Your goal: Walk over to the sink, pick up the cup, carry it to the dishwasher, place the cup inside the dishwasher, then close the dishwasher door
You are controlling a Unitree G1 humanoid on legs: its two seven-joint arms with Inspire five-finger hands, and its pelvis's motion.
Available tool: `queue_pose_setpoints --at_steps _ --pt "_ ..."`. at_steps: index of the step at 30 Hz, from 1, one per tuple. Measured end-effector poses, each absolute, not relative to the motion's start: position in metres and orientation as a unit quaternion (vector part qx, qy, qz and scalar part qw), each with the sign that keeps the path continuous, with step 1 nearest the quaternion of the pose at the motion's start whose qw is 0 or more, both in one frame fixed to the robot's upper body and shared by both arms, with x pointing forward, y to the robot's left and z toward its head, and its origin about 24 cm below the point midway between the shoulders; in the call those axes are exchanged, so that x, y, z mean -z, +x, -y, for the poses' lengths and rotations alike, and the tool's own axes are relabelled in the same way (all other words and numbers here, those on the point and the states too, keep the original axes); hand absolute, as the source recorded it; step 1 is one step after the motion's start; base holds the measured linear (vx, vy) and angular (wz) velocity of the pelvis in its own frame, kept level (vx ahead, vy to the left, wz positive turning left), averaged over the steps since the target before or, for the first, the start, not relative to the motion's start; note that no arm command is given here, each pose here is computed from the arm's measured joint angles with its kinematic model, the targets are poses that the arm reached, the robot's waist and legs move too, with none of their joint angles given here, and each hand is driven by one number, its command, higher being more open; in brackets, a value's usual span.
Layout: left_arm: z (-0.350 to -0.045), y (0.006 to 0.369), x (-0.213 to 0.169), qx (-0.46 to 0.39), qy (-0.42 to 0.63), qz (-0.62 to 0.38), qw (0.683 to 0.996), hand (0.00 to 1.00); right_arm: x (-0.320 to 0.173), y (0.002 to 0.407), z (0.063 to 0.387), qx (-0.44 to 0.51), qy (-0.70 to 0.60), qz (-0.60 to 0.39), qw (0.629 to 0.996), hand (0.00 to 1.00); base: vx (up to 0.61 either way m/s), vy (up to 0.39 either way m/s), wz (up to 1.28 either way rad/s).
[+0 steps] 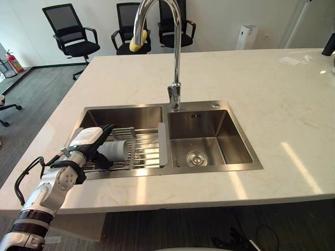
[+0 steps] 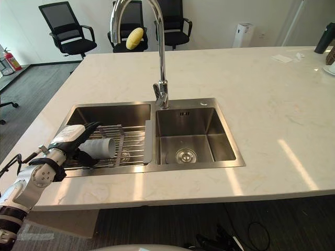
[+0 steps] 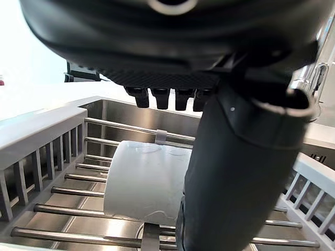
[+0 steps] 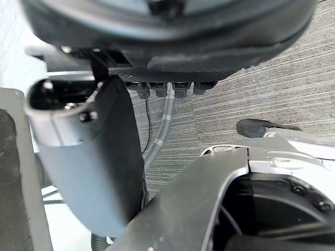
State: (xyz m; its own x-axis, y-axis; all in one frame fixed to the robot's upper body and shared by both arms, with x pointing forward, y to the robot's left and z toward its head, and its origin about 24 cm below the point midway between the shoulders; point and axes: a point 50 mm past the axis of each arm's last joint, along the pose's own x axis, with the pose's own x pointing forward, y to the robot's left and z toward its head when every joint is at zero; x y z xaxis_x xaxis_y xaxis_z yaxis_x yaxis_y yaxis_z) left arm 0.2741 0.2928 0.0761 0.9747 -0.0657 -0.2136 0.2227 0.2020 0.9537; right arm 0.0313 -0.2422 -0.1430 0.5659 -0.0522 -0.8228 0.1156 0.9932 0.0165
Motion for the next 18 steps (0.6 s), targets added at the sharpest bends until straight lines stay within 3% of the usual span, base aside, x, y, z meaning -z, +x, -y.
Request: queue_pose_setpoints --at_steps 15,16,18 --pt "-0.306 0.276 -0.061 0.104 0.609 -0.138 0.774 1.0 0.141 0.033 0.243 0.04 0.033 -0.465 0.884 1.0 0.03 0.017 -0.06" --pt "-0.306 0.276 -0.061 0.107 0.608 -0.142 0.774 0.0 0.14 0.034 0.243 0.035 0.029 -0.464 0.885 1.0 0.0 0.0 0.0" --pt "-0.307 0.276 -0.06 0.108 0.602 -0.146 0.778 0.0 0.139 0.036 0.244 0.028 0.026 -0.462 0.886 1.0 0.0 0.0 0.0"
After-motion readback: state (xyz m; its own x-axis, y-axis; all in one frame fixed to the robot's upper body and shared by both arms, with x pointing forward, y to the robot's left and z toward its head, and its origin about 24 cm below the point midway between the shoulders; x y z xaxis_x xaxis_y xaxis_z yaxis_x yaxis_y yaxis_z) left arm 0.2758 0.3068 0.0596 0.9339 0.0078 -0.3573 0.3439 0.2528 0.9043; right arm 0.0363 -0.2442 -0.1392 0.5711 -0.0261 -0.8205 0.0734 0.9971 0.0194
